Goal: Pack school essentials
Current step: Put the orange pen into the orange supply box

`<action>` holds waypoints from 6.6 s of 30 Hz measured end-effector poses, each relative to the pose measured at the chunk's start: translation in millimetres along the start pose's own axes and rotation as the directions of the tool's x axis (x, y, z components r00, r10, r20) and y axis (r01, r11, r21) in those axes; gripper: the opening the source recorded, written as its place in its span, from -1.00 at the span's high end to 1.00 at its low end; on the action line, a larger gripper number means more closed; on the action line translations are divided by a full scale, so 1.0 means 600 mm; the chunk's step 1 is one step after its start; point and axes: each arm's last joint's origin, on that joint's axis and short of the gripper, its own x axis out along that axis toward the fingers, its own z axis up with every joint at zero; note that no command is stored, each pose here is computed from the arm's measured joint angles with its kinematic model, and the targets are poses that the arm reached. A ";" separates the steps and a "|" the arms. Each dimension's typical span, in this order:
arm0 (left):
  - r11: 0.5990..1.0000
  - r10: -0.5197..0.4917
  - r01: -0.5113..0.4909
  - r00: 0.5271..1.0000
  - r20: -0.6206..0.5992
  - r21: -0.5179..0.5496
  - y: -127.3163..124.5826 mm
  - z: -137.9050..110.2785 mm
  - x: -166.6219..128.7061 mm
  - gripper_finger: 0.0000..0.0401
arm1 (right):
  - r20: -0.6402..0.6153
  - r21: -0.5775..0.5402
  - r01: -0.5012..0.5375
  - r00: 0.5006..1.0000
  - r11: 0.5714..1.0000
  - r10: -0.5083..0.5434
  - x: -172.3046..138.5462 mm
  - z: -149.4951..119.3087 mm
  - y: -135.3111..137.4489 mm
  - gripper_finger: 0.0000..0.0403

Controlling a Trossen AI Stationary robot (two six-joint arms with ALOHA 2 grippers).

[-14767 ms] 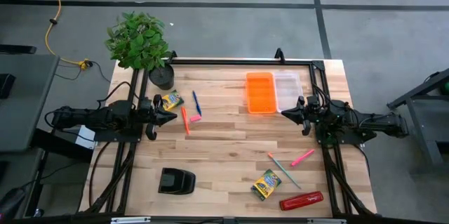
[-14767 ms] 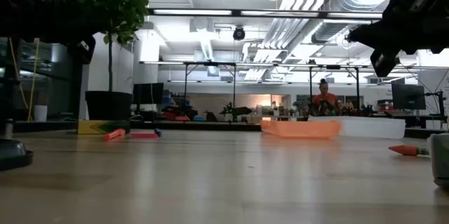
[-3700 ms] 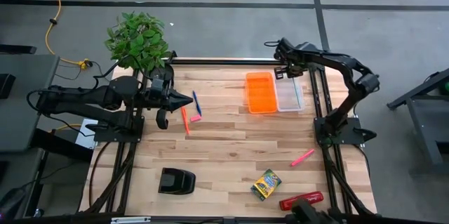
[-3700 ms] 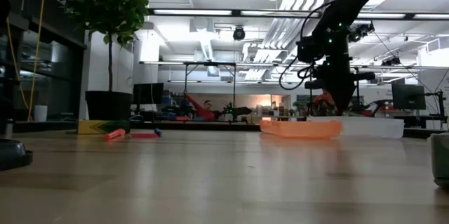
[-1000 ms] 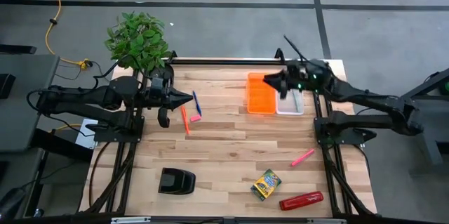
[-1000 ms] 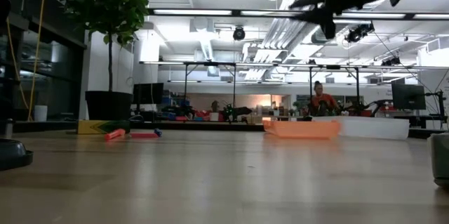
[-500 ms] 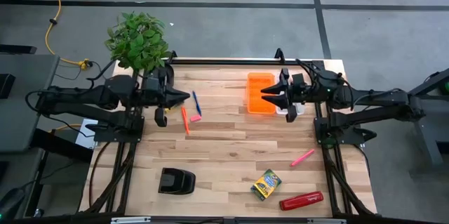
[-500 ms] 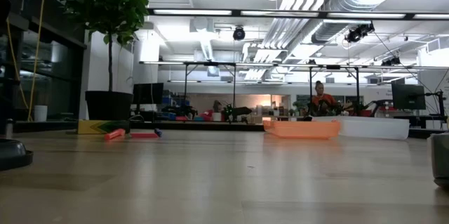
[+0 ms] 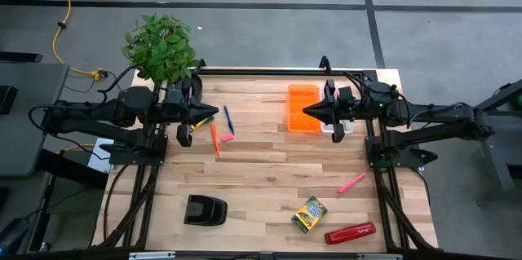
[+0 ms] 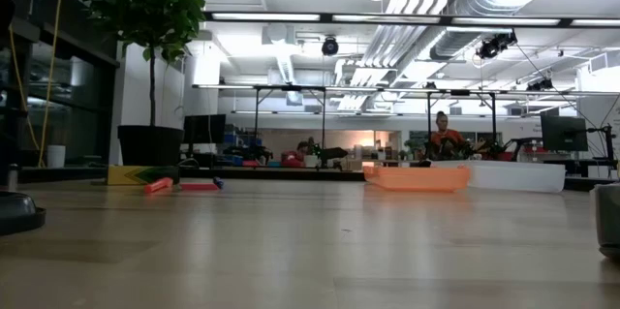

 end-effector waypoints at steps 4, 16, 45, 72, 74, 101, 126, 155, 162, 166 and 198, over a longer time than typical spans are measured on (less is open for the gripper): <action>1.000 0.000 0.000 1.000 0.000 0.002 0.000 0.000 0.000 1.00 | 0.000 -0.002 0.000 1.000 1.000 0.000 0.000 0.000 0.000 0.99; 0.999 0.030 -0.030 0.999 -0.021 0.019 0.002 -0.004 0.000 1.00 | -0.002 0.024 -0.006 1.000 1.000 0.006 0.000 0.000 0.000 1.00; 0.457 0.408 -0.887 0.280 -0.869 -0.071 0.032 -0.289 0.054 0.11 | -0.043 0.058 0.002 0.999 0.998 0.000 0.000 -0.007 -0.001 1.00; 0.181 0.362 -0.981 0.127 -0.924 -0.064 0.031 -0.390 0.104 0.24 | -0.068 0.064 0.009 0.998 0.998 -0.005 0.000 -0.011 -0.002 1.00; 0.186 0.362 -0.981 0.124 -0.924 -0.059 0.032 -0.389 0.103 0.36 | -0.067 0.063 0.009 0.998 0.998 -0.005 0.000 -0.011 -0.002 1.00; 0.555 0.319 -0.808 0.424 -0.848 -0.195 0.024 -0.239 0.026 0.97 | -0.084 0.109 0.036 0.996 0.993 -0.027 0.000 -0.014 -0.003 1.00; 0.860 -0.087 0.031 0.992 -0.086 -0.510 0.003 -0.044 0.102 0.97 | 0.092 0.329 -0.098 0.993 0.939 0.071 0.148 -0.030 -0.004 0.65; 0.944 0.044 -0.021 0.997 0.064 -0.329 -0.006 -0.022 0.180 0.97 | 0.124 0.354 -0.092 0.991 0.931 0.051 0.217 0.010 -0.018 0.03; 0.936 0.041 -0.012 0.996 0.076 -0.353 -0.005 -0.023 0.184 0.97 | 0.117 0.340 -0.093 0.991 0.936 0.056 0.217 0.008 -0.018 0.07; 0.931 0.040 -0.011 0.997 0.072 -0.365 -0.006 -0.024 0.184 0.97 | 0.112 0.336 -0.091 0.992 0.938 0.056 0.217 0.008 -0.018 0.25; 0.932 -0.062 0.026 0.994 -0.088 -0.362 0.016 -0.025 0.153 0.29 | 0.031 0.330 -0.088 0.996 0.940 0.082 0.204 0.009 -0.029 0.90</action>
